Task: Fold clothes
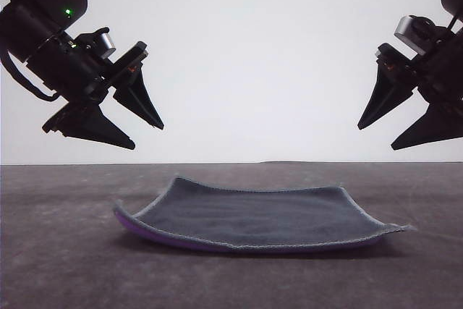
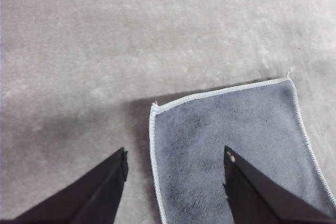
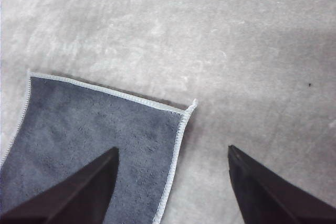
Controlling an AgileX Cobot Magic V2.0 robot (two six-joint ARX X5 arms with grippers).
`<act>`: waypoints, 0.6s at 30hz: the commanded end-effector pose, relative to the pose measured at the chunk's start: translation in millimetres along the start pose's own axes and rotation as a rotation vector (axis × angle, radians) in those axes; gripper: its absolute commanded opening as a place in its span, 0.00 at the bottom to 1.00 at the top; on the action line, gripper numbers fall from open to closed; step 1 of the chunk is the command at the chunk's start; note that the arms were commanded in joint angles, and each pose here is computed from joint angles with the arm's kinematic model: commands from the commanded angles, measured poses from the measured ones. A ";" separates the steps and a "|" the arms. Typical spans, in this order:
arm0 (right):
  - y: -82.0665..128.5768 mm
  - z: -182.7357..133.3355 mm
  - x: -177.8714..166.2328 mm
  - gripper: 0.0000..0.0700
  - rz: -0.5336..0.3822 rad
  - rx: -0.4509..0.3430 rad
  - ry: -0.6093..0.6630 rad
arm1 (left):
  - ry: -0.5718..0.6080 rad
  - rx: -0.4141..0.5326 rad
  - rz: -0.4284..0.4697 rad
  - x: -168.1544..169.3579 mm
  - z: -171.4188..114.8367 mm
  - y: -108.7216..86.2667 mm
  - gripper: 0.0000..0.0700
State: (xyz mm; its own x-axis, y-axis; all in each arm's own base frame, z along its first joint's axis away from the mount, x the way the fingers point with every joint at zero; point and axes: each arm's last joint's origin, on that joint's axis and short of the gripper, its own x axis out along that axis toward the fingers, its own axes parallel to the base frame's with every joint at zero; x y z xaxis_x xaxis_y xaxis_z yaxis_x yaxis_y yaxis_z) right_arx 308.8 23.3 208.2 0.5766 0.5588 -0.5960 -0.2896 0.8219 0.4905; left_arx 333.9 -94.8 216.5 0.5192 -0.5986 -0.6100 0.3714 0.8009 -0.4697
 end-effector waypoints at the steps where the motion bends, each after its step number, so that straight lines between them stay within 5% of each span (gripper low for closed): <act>1: -0.9 2.7 2.5 0.60 0.004 -0.012 -0.002 | -0.002 0.016 -0.011 2.8 4.4 -1.6 0.51; 18: -4.2 -2.4 17.9 0.60 0.085 0.005 0.042 | 0.105 -0.042 -0.039 45.9 3.5 18.7 0.51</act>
State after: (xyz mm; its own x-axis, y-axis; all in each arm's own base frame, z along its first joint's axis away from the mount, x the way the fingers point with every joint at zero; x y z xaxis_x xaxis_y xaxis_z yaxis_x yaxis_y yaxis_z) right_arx 313.7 28.7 197.9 0.5263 0.6270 -0.5743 -0.3312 0.7733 0.5407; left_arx 359.8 -102.9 182.7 0.4230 -0.6174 -0.6632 0.3381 0.7866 -0.5166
